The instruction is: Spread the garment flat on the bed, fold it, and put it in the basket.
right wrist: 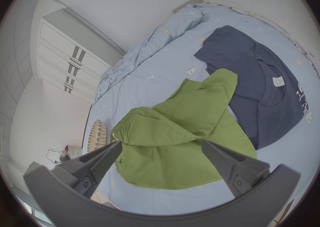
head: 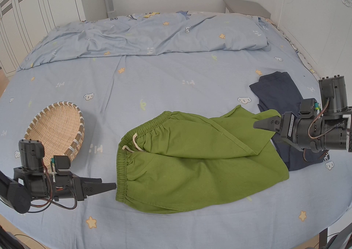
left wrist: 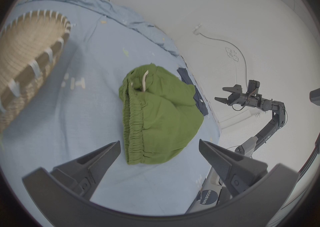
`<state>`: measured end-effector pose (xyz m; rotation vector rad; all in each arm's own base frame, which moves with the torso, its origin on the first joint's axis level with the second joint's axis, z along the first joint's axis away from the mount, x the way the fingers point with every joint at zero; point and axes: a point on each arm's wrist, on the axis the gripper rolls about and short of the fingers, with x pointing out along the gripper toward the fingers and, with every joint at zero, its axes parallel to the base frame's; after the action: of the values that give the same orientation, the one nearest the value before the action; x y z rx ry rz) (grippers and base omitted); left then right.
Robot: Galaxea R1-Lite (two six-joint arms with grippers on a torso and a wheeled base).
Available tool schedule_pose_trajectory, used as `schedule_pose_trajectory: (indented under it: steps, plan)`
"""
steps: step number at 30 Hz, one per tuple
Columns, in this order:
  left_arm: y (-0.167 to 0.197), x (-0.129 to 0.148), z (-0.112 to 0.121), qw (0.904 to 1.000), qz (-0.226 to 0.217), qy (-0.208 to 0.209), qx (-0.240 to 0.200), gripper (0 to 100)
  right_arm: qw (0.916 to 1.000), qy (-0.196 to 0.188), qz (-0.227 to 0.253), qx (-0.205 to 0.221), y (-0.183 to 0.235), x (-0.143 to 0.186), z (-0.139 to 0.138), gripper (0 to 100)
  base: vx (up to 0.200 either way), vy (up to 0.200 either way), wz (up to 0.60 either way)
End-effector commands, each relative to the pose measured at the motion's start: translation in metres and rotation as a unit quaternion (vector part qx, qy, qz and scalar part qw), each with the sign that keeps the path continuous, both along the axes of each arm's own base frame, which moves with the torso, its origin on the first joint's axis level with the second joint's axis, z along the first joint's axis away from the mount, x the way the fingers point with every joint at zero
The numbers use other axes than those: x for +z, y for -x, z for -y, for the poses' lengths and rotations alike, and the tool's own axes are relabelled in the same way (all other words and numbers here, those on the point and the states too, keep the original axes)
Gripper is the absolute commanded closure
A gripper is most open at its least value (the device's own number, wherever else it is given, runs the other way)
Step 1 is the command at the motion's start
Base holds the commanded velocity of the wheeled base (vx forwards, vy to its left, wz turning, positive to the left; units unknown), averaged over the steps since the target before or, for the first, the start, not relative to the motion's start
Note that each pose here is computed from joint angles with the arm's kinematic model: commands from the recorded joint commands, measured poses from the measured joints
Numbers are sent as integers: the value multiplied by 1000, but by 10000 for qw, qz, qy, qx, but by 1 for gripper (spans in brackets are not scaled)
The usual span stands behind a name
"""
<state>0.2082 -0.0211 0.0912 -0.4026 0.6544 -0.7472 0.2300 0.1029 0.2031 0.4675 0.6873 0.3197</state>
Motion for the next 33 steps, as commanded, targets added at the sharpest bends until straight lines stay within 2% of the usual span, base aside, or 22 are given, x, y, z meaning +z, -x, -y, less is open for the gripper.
schedule_pose_trajectory:
  steps: [1, 10, 25, 33]
  plan:
    - [-14, -57, 4, 9948, -999, 78, -179, 0, 9999, -24, 2, -128, 4, -5, 11, 0, 0, 0, 0]
    - [-20, -56, 19, 9910, -1276, 270, -290, 0, 9999, -19, -38, -157, 1, -8, 11, 0, 0, 0, 0]
    - [-29, -65, 18, 9907, -1323, 246, -219, 0, 9999, -12, -44, -156, 1, -8, 11, 0, 0, 0, 0]
    - [-41, -70, 22, 9895, -1268, 686, 30, 0, 9999, -22, -49, -161, 0, -8, 11, 0, 0, 0, 0]
